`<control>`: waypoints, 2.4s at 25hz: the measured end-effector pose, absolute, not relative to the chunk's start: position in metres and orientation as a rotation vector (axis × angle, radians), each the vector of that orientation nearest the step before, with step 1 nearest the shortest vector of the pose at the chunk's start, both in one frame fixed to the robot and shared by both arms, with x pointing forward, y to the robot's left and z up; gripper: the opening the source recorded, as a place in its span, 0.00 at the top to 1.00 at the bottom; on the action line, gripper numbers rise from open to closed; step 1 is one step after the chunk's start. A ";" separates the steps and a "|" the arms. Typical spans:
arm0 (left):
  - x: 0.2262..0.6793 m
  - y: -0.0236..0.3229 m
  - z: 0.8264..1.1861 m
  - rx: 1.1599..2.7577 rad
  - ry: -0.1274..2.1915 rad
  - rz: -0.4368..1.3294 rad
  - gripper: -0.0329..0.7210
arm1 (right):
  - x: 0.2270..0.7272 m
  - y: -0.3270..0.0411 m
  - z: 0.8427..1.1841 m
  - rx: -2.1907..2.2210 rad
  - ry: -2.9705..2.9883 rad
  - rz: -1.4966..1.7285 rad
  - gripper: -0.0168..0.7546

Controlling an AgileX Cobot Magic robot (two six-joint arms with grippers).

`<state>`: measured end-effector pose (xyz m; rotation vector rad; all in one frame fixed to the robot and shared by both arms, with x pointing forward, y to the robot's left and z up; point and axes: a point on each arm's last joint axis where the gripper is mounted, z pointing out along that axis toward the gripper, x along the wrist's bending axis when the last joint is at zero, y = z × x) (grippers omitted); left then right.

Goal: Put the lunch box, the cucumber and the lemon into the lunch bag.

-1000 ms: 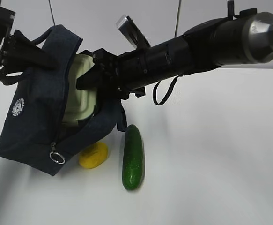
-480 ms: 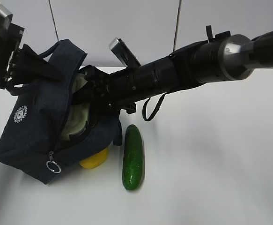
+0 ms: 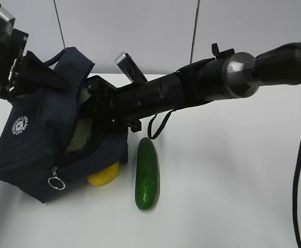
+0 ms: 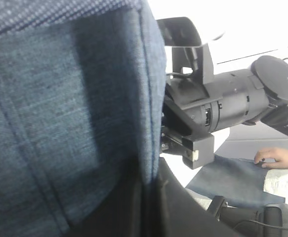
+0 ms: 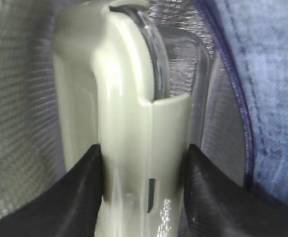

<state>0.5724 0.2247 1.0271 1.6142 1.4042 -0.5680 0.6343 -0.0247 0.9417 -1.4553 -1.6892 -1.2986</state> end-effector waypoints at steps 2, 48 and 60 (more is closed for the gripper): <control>0.572 0.225 1.027 1.615 1.403 -0.567 0.97 | 0.635 -0.024 0.944 -1.450 -1.691 -1.308 0.52; 0.580 0.225 1.012 1.599 1.435 -0.590 0.97 | 0.638 -0.018 0.917 -1.497 -1.640 -1.262 0.49; 0.580 0.225 1.012 1.601 1.433 -0.589 0.97 | 0.638 -0.018 0.917 -1.499 -1.640 -1.263 0.47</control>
